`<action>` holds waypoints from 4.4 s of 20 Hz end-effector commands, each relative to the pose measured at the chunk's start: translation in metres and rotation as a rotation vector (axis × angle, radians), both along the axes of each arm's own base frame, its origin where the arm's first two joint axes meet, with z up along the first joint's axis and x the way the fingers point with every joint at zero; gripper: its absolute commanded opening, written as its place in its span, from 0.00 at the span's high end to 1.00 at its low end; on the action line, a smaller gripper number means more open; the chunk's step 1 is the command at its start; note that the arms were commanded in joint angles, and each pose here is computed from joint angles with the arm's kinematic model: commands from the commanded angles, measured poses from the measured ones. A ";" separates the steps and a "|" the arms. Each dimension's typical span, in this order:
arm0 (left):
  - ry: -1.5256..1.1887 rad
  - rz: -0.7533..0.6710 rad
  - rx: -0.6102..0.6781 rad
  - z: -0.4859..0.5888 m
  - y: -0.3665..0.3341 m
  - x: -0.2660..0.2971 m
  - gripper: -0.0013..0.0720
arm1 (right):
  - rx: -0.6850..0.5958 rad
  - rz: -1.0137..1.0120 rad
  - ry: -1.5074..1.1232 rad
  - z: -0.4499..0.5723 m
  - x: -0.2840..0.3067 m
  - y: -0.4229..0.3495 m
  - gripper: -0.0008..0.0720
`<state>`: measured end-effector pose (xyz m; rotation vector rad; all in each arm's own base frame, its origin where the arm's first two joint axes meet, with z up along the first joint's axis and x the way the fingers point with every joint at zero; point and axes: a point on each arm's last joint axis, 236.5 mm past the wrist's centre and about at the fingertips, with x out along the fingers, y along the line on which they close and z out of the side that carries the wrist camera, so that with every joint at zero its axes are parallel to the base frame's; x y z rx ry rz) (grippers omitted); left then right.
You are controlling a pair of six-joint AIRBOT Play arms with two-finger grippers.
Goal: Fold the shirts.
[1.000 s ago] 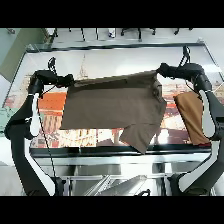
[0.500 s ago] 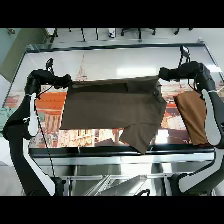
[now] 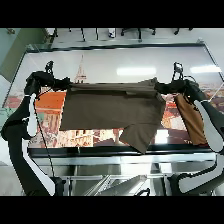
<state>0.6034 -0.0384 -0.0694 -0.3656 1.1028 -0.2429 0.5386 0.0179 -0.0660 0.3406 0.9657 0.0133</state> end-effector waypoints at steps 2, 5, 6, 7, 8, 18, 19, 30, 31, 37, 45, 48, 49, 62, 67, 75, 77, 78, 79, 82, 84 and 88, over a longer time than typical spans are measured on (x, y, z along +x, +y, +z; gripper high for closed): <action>0.006 -0.026 0.082 -0.008 0.005 -0.003 0.96 | 0.043 -0.018 -0.002 -0.019 0.003 0.019 0.97; 0.005 -0.026 0.081 -0.008 0.005 -0.002 0.96 | 0.047 -0.018 0.000 -0.026 0.004 0.023 0.97; 0.004 -0.026 0.080 -0.008 0.004 -0.002 0.96 | 0.047 -0.018 0.000 -0.026 0.004 0.023 0.97; 0.004 -0.026 0.080 -0.008 0.005 -0.002 0.96 | 0.047 -0.018 0.000 -0.025 0.004 0.023 0.96; 0.005 -0.026 0.080 -0.008 0.004 -0.002 0.96 | 0.047 -0.019 -0.001 -0.025 0.004 0.023 0.96; 0.066 -0.080 0.069 0.012 0.004 -0.018 0.23 | 0.121 -0.041 0.000 -0.009 0.002 0.032 0.51; 0.077 -0.097 0.068 0.022 0.004 -0.022 0.23 | 0.125 -0.037 0.005 -0.001 -0.001 0.030 0.51; 0.512 0.048 0.037 0.032 0.082 -0.205 0.23 | 0.142 0.000 0.214 0.068 -0.177 -0.012 0.52; 0.554 0.038 0.024 0.020 0.077 -0.228 0.23 | 0.163 -0.025 0.252 0.054 -0.202 -0.010 0.51; 0.533 0.023 -0.099 -0.028 0.038 -0.265 0.23 | 0.451 -0.082 0.407 0.000 -0.280 0.036 0.51; 0.529 0.018 -0.190 -0.044 0.024 -0.247 0.44 | 0.503 -0.046 0.533 -0.045 -0.289 0.069 0.51; 0.490 0.017 -0.178 -0.036 0.028 -0.234 0.83 | 0.514 -0.014 0.588 -0.065 -0.293 0.088 0.51; 0.479 0.016 -0.176 -0.033 0.028 -0.230 0.96 | 0.515 0.000 0.594 -0.070 -0.294 0.094 0.51; 0.609 -0.005 0.015 -0.020 0.056 -0.276 0.96 | 0.246 0.084 0.553 -0.030 -0.286 0.060 0.96; 0.682 0.053 0.064 -0.026 0.080 -0.336 0.96 | 0.003 0.018 0.580 0.002 -0.327 0.007 0.96; 0.455 0.006 0.084 0.021 0.060 -0.260 0.96 | 0.137 0.077 0.063 0.061 -0.190 0.039 0.96; 0.380 -0.015 0.110 0.036 0.051 -0.219 0.96 | 0.152 0.078 -0.008 0.074 -0.144 0.039 0.96; 0.351 -0.018 0.116 0.041 0.047 -0.200 0.96 | 0.151 0.076 -0.018 0.076 -0.124 0.038 0.96; 0.322 -0.025 0.123 0.045 0.043 -0.180 0.96 | 0.152 0.076 -0.019 0.076 -0.105 0.036 0.96; 0.280 -0.036 0.129 0.041 0.033 -0.134 0.96 | 0.153 0.081 -0.006 0.063 -0.062 0.036 0.96; 0.287 -0.049 0.129 0.024 0.028 -0.115 0.96 | 0.156 0.086 0.019 0.046 -0.044 0.039 0.96; 0.298 -0.064 0.113 -0.007 0.019 -0.085 0.96 | 0.157 0.059 0.016 0.016 -0.017 0.039 0.96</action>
